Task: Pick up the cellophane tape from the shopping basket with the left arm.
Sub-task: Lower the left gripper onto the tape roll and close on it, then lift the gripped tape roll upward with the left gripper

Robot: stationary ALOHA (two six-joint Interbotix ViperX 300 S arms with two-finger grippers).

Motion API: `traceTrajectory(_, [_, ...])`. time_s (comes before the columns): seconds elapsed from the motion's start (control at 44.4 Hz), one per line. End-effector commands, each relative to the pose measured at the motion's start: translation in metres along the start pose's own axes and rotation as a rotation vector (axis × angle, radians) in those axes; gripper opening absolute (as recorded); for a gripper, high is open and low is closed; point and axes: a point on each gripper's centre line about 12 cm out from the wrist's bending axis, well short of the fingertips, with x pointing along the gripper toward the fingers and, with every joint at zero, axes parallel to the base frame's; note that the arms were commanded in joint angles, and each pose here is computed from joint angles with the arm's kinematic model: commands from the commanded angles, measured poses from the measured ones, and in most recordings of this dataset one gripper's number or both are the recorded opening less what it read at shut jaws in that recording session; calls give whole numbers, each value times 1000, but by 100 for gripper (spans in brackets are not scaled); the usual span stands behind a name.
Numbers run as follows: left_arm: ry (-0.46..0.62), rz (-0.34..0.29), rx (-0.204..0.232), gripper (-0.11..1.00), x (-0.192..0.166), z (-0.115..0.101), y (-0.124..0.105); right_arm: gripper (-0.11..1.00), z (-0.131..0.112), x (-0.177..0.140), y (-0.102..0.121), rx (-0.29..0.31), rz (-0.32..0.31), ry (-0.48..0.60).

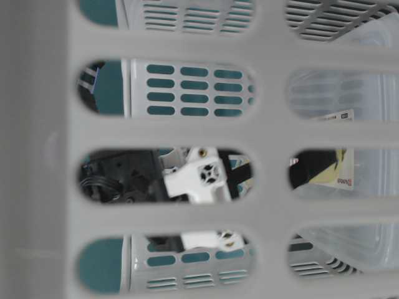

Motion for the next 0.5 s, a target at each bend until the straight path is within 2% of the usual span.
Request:
traceTrajectory(0.0, [-12, 0, 0, 90, 3, 0, -1, 78, 11, 2, 0, 1, 2, -31])
traceTrajectory(0.225, [5, 1, 0, 85, 6, -6, -1, 78, 11, 2, 0, 2, 0, -31])
traceTrajectory(0.27, [4, 0, 9, 78, 6, -6, -2, 78, 10, 2, 0, 2, 0, -29])
traceTrajectory(0.383, [-9, 1, 9, 50, 3, -2, -1, 78, 11, 2, 1, 0, 2, -31])
traceTrajectory(0.473, [-37, 2, 9, 50, -7, 6, -1, 78, 10, 2, 1, 1, 2, -29])
